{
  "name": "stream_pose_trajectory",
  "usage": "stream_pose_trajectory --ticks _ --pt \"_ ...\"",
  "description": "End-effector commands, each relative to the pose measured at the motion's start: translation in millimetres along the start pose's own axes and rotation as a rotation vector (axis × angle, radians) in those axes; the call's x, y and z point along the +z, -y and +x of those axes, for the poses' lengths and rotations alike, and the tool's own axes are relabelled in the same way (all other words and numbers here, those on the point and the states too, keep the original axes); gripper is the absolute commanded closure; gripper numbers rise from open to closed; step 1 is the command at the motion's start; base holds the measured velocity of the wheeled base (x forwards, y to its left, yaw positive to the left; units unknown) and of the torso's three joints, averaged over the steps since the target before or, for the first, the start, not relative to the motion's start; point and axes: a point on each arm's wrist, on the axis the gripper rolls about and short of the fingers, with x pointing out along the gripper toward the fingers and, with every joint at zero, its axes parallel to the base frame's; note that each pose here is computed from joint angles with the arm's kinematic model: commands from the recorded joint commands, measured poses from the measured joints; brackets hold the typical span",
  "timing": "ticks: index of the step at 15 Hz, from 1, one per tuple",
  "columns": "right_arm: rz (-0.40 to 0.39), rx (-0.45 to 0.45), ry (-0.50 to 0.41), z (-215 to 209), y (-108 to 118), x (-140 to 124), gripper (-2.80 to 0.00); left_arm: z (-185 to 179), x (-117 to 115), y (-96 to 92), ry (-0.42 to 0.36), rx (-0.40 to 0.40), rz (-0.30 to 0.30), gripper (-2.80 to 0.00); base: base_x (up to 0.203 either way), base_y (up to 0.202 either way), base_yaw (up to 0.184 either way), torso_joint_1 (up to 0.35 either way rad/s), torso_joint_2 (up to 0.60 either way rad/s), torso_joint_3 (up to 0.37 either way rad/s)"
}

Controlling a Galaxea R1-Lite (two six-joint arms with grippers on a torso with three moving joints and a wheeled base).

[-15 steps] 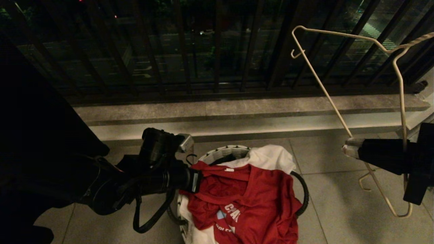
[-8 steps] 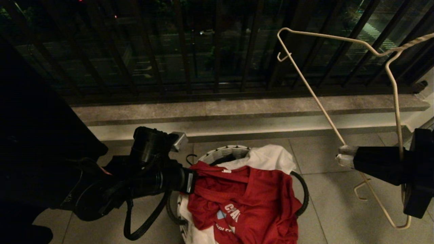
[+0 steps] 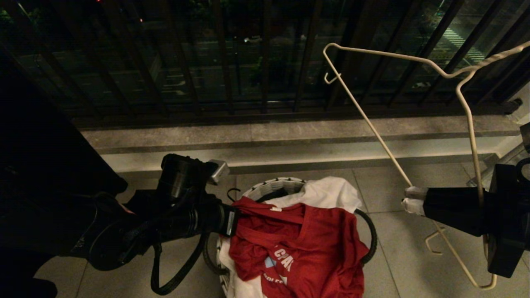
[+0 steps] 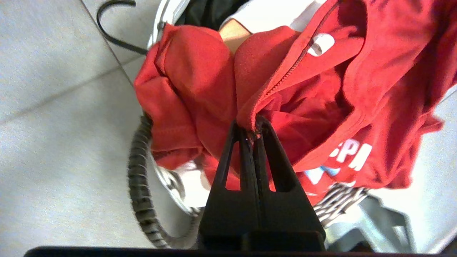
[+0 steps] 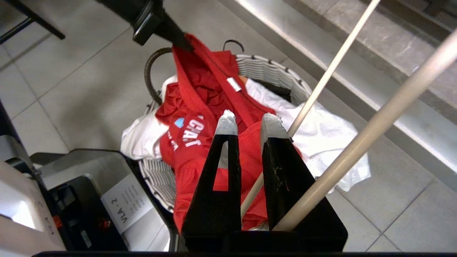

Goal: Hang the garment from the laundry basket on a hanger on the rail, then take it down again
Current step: Pick up clothes from the basket

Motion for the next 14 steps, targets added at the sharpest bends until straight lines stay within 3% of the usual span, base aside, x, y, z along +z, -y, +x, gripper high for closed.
stream_pose_trajectory --ticks 1,4,7,14 --pt "0.002 0.01 -0.008 3.5 0.5 -1.2 0.0 -0.6 1.2 -0.3 0.006 -0.001 0.015 0.0 0.0 0.0 0.0 0.0 0.0 0.0" --pt "0.005 0.011 -0.013 5.1 1.1 -1.9 0.0 -2.0 4.0 -2.8 0.014 0.007 0.014 0.0 0.0 0.0 0.0 0.0 0.0 0.0" --pt "0.009 0.013 -0.018 6.6 1.6 -2.6 0.0 -6.0 0.4 -4.1 0.004 0.011 0.054 0.0 0.0 0.0 0.0 0.0 0.0 0.0" --pt "0.018 0.017 -0.035 11.0 2.8 -5.1 0.0 -4.0 -1.3 -4.2 0.001 0.009 0.051 0.0 0.0 0.0 0.0 0.0 0.0 0.0"
